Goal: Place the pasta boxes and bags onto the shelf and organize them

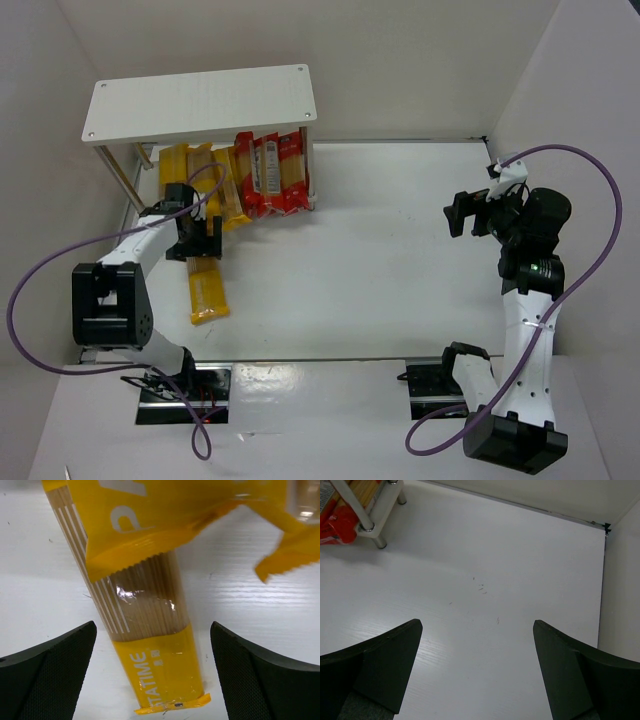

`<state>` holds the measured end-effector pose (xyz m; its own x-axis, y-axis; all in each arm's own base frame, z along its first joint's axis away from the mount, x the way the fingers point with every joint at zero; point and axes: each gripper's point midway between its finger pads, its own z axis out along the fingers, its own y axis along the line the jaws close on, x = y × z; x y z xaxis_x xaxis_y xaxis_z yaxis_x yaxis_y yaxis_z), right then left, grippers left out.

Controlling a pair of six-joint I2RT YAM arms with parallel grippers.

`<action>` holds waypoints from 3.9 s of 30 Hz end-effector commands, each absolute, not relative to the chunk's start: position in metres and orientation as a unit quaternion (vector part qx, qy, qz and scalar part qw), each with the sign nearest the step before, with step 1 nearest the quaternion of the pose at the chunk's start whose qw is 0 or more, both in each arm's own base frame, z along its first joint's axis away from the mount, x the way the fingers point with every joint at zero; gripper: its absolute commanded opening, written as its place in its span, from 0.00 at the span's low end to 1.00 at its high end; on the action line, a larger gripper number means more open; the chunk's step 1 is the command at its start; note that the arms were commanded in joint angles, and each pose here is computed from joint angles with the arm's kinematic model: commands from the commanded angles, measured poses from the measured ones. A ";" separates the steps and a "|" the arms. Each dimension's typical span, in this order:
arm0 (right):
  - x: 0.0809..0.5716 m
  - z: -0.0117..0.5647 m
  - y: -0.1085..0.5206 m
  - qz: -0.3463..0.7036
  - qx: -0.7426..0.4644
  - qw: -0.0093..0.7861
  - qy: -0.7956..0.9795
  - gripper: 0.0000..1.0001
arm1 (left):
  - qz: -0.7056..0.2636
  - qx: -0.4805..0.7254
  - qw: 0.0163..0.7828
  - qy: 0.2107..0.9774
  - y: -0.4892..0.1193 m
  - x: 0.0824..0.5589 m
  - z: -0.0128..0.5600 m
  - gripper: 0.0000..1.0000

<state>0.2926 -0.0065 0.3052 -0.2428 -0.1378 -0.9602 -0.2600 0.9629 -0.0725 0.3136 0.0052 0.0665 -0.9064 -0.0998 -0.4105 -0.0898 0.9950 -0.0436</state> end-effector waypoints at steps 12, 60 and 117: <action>0.294 0.321 -0.008 0.041 -0.135 0.617 0.774 1.00 | 0.013 -0.081 0.151 0.985 0.020 0.317 0.039 0.92; 0.279 0.330 -0.009 0.016 -0.145 0.613 0.776 1.00 | -0.009 0.464 0.187 0.866 -0.277 0.286 0.032 0.53; 0.262 0.332 0.003 0.019 -0.152 0.623 0.767 1.00 | -0.043 0.495 0.207 0.843 -0.234 0.275 0.014 1.00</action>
